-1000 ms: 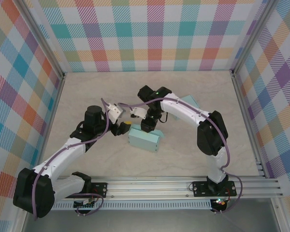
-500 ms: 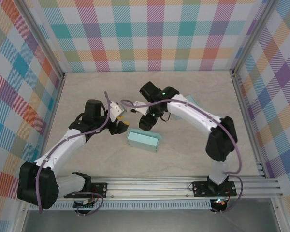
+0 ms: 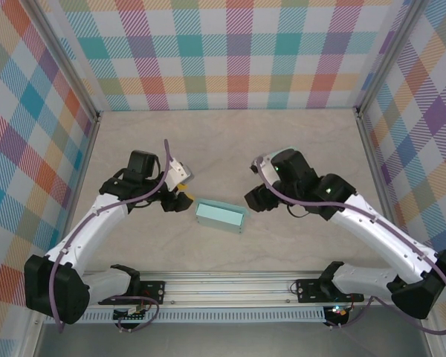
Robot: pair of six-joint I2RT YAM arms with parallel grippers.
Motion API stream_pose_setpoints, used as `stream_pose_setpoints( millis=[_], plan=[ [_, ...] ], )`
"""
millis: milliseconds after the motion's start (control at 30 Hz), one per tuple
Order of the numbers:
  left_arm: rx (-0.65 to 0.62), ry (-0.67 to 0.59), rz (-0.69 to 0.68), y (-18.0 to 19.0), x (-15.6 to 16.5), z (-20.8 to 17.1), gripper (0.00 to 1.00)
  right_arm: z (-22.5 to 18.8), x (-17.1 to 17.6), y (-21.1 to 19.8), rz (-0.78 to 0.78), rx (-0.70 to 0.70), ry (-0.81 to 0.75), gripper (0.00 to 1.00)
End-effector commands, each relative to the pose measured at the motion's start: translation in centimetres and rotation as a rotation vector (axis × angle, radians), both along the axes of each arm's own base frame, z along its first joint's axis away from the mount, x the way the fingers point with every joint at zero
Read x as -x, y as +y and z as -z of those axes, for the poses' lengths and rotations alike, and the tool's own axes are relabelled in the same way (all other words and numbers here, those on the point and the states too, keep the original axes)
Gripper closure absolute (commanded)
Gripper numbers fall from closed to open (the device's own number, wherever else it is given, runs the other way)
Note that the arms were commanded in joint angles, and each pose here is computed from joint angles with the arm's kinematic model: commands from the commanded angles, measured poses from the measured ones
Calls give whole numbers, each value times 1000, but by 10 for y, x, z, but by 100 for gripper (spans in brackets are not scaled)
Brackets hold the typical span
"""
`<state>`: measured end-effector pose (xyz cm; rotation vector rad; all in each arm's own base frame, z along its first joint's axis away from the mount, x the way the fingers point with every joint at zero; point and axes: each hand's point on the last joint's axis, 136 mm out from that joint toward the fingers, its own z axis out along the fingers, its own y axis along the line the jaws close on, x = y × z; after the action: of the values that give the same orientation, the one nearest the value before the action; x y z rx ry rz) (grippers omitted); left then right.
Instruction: Fold the paper box
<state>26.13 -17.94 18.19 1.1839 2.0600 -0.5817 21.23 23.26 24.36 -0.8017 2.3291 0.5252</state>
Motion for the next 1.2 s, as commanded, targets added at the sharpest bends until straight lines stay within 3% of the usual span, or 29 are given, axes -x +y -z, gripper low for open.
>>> stream_pose_setpoints(
  millis=[0,233,433,1167],
  plan=[
    [-43,-37,31,-1,2,-5,43,25,3,-11,91,37,80,41],
    [-137,37,73,-5,1,10,47,54,-1,0,97,89,173,42],
    [-176,59,106,-13,0,20,49,70,2,15,35,91,240,51],
    [-224,100,90,-22,-2,34,80,108,3,29,25,167,309,84]
  ],
)
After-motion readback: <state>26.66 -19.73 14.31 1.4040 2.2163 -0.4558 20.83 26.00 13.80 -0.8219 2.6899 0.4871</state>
